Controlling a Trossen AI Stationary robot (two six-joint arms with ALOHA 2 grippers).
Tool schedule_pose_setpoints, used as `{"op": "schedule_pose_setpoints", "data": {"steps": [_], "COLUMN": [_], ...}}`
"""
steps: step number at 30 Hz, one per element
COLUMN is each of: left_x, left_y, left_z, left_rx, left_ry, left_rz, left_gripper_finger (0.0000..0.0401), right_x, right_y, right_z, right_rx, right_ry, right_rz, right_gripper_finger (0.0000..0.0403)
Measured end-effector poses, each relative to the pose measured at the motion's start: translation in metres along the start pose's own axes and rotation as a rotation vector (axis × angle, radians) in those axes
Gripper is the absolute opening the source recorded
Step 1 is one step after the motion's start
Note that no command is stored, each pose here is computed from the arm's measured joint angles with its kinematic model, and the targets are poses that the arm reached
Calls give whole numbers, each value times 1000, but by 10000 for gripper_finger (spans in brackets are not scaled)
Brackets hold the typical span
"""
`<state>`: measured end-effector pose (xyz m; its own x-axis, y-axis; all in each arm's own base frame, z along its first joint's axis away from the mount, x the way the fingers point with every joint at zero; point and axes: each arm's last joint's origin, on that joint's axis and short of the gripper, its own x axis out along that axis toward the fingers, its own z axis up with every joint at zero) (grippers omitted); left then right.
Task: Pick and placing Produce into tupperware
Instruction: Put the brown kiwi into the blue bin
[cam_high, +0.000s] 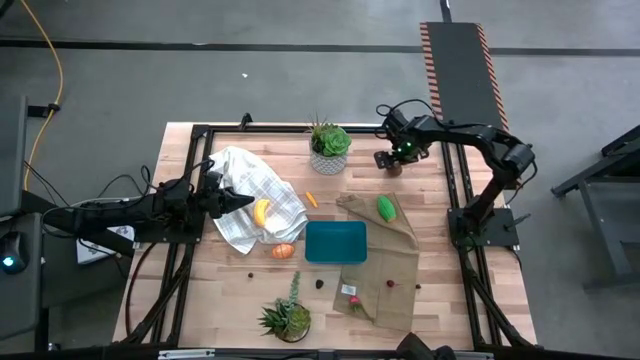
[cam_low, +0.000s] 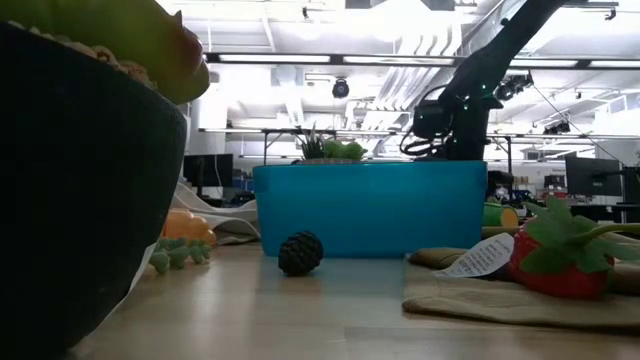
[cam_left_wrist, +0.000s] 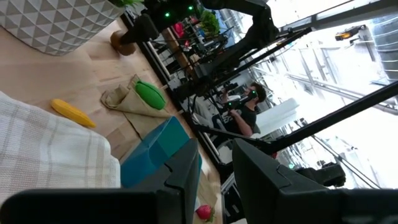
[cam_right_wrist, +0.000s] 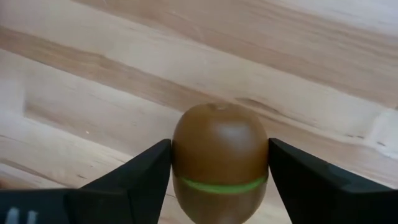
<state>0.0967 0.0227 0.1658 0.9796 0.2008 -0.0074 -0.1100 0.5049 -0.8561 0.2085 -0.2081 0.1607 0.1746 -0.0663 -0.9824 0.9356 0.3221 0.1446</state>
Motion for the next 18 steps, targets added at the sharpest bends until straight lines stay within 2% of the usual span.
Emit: {"op": "schedule_pose_setpoints", "data": {"steps": [10, 18], "left_x": [0, 0], "left_y": [0, 0], "left_z": [0, 0], "left_rx": [0, 0], "left_ry": [0, 1], "left_rz": [0, 0], "left_gripper_finger": [88, 88], "right_x": [0, 8], "right_y": [-1, -2], "right_z": [-1, -6], "right_rx": [0, -6], "right_ry": [0, 82], "right_rz": [-24, -46], "right_gripper_finger": [266, 266]}}
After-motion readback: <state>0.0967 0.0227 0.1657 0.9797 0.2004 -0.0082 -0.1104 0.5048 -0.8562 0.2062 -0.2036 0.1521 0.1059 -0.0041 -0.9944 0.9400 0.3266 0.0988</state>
